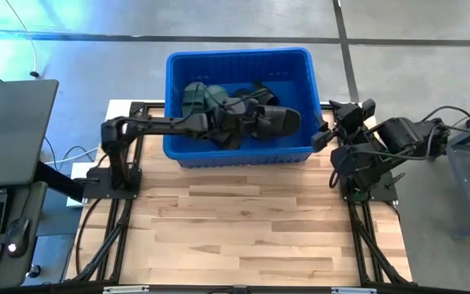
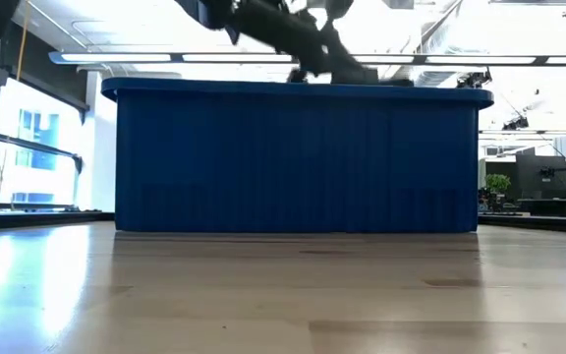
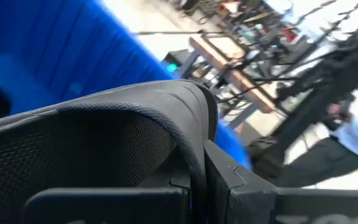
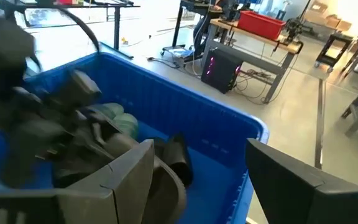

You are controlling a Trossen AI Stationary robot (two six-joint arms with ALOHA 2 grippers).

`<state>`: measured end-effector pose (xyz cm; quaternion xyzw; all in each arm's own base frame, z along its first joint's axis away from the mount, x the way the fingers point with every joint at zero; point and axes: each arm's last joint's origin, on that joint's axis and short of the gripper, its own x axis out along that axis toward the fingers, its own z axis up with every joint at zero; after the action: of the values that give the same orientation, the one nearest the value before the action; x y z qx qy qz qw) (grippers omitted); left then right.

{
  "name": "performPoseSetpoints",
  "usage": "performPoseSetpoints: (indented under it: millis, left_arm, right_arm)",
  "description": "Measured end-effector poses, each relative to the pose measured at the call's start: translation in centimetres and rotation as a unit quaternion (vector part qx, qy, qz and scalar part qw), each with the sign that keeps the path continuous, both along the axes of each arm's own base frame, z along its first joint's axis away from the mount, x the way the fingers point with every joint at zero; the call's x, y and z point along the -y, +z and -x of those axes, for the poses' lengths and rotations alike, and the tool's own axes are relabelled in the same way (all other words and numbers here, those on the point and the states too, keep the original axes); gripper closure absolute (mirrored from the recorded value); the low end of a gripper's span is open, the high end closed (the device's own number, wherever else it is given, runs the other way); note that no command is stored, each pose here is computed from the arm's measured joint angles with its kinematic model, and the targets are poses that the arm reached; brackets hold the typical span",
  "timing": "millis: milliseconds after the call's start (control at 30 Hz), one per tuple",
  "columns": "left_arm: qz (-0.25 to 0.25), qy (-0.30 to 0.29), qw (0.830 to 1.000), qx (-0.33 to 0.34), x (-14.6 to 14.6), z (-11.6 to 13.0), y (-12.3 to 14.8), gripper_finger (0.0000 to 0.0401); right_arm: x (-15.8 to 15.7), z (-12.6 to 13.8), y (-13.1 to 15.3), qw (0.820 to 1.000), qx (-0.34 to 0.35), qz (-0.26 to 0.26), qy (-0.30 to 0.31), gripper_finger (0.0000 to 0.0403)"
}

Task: Pick and place slides into bin
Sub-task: Put the black slide into the blue bin, then return to Home Position

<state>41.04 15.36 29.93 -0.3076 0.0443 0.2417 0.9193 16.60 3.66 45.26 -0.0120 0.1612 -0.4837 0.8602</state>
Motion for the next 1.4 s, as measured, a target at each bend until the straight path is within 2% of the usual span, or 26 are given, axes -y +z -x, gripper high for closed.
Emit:
performPoseSetpoints:
  millis: [133,300,433,700,833,1000,1167,1400]
  left_arm:
    - [0.028,0.006,1.000,-0.013,-0.6,-1.3,-3.0,0.0396]
    - [0.033,0.008,0.999,-0.024,-1.0,-2.5,-5.7,0.0394]
    - [0.033,0.005,0.999,-0.020,-1.3,-3.2,-7.4,0.0373]
    - [0.030,-0.003,0.999,-0.019,-1.3,-3.4,-7.6,0.0297]
    - [0.040,-0.022,0.999,-0.017,-1.4,-3.3,-7.6,0.0259]
    - [0.064,-0.021,0.995,-0.069,-1.3,-2.9,-8.7,0.0220]
    - [0.103,-0.016,0.988,-0.116,-1.1,-2.4,-9.3,0.0204]
    - [0.074,-0.024,0.994,-0.074,-1.2,-2.9,-8.8,0.0201]
  right_arm:
    - [-0.1,-0.2,-0.5,1.000,0.000,-0.009,0.000,0.0160]
    - [-0.3,-0.6,-1.8,0.999,-0.027,-0.029,0.010,0.0160]
    - [-0.5,-1.0,-3.2,0.998,-0.042,-0.050,0.010,0.0160]
    - [-0.9,-1.7,-5.9,0.996,-0.062,-0.068,0.000,0.0160]
    - [-0.9,-1.7,-6.2,0.995,-0.063,-0.082,0.000,0.0160]
    - [-1.0,-1.8,-6.3,0.994,-0.064,-0.092,0.003,0.0160]
    - [-1.1,-1.9,-6.3,0.992,-0.064,-0.109,0.009,0.0160]
    - [-1.1,-1.9,-6.4,0.991,-0.067,-0.116,0.011,0.0160]
